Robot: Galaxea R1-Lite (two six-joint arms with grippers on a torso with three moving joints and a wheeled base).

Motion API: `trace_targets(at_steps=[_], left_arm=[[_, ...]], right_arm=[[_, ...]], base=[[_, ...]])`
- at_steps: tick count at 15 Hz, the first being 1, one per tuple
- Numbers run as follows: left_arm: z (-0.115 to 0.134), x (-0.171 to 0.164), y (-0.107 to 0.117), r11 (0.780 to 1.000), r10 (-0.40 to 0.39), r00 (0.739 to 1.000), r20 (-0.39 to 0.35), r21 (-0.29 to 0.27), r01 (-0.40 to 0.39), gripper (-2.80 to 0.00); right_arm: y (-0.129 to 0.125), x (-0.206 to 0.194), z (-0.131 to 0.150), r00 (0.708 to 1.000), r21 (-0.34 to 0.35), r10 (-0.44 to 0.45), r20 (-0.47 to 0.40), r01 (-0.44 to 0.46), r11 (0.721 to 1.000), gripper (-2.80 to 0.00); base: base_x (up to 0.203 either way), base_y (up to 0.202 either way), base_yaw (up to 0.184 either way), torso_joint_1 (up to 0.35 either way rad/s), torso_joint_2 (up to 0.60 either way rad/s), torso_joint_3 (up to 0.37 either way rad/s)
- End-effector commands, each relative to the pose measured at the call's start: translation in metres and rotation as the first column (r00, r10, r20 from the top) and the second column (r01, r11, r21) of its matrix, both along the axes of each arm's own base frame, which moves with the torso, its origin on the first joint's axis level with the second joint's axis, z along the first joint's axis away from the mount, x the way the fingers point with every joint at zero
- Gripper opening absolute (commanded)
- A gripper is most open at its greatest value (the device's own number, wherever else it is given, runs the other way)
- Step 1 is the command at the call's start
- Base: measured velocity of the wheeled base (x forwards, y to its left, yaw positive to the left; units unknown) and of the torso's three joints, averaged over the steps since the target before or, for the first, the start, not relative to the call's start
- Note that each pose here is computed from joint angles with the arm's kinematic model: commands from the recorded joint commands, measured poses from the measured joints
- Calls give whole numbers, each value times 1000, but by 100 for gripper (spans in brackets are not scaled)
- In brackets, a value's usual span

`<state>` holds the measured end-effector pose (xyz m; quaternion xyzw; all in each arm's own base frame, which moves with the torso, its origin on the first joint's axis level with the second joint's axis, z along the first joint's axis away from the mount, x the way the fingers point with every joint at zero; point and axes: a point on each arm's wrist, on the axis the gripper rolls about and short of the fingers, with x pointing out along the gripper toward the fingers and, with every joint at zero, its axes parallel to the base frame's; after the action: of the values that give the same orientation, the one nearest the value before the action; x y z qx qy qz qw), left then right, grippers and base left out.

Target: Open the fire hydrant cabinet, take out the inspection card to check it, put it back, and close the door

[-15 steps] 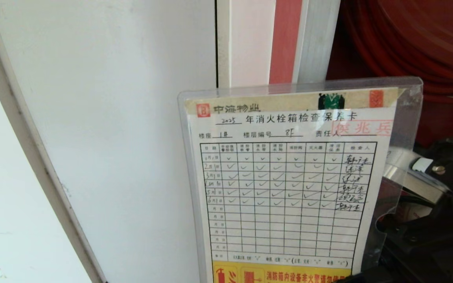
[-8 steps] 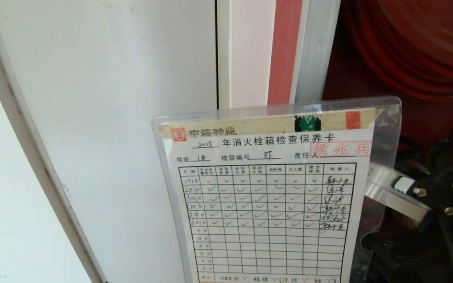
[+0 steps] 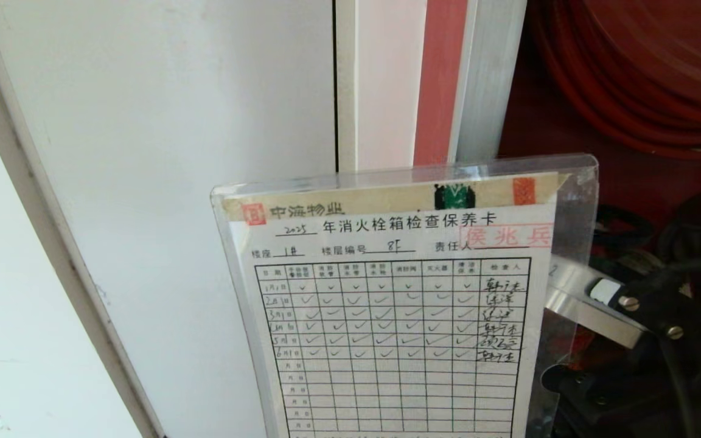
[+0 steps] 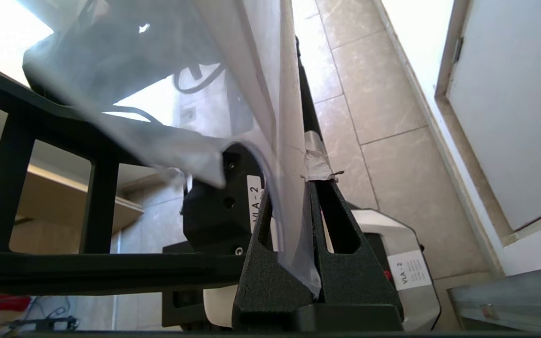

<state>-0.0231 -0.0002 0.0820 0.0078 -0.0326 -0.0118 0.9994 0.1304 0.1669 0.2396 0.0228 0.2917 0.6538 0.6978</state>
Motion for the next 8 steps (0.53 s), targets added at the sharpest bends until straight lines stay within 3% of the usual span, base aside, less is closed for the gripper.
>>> trace_targets(at_steps=[1, 8], left_arm=[[-6, 2, 0, 1000, 0, 1000, -24, 0, 1, -280], [-6, 2, 0, 1000, 0, 1000, -24, 0, 1, -280]], right_arm=[[3, 1, -1, 1000, 2, 7, -7, -7, 1000, -280], [3, 1, 3, 1000, 25, 5, 1, -5, 1000, -280]], base=[[0, 0, 0, 0, 0, 0], [0, 0, 0, 0, 0, 0]])
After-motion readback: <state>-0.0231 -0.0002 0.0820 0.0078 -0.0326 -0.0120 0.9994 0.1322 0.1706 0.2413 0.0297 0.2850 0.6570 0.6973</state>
